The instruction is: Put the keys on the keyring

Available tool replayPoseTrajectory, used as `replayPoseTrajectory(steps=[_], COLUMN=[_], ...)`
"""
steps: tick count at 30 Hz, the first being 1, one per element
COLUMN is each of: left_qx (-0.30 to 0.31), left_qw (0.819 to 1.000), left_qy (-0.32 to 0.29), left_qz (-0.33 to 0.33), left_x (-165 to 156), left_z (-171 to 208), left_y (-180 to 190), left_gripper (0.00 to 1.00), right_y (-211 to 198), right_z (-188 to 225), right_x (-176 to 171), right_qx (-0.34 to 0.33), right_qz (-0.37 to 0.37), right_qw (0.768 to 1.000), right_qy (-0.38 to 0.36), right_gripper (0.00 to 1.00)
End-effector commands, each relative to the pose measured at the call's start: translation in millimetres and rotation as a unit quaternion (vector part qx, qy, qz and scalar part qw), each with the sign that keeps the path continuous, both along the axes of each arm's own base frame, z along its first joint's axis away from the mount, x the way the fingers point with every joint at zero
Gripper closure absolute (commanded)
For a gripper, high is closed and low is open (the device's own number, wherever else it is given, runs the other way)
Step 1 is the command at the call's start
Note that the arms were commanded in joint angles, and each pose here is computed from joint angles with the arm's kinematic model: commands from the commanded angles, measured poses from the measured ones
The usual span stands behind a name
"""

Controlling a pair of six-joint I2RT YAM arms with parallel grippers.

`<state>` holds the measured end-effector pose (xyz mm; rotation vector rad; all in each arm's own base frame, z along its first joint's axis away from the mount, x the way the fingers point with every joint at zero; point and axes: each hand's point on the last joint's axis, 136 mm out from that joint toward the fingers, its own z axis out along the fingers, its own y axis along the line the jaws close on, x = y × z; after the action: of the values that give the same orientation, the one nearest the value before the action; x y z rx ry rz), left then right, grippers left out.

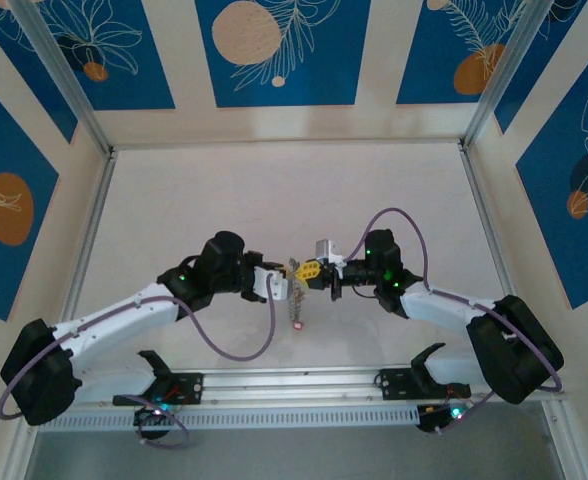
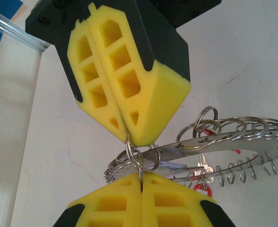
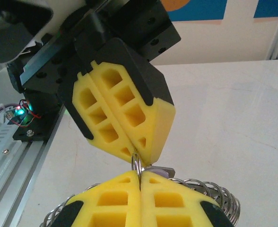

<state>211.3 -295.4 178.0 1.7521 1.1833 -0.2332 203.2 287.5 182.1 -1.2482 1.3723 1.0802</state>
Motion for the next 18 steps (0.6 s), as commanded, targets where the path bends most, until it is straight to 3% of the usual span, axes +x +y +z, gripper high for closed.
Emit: replayPoseTrajectory(steps=[1,10,18], left_qx=[0.012,-0.012,-0.052], left_qw=[1.000,0.999,0.996], left_qy=[0.007,0.032,0.055], left_qz=[0.005,0.021,0.057], left_x=[1,-3,2], left_z=[-12,-24,-11], left_y=[2,0,-1], left_gripper=[1.00,1.00,1.00], right_y=[6,9,11], right_z=[26,16,2], right_x=[13,30,28], right_qx=[0.040,0.049,0.032], right_qz=[-0.026,-0.081,-0.098], right_qw=[0.999,0.994,0.992], right_qy=[0.002,0.056,0.075], right_gripper=[1.00,1.00,1.00])
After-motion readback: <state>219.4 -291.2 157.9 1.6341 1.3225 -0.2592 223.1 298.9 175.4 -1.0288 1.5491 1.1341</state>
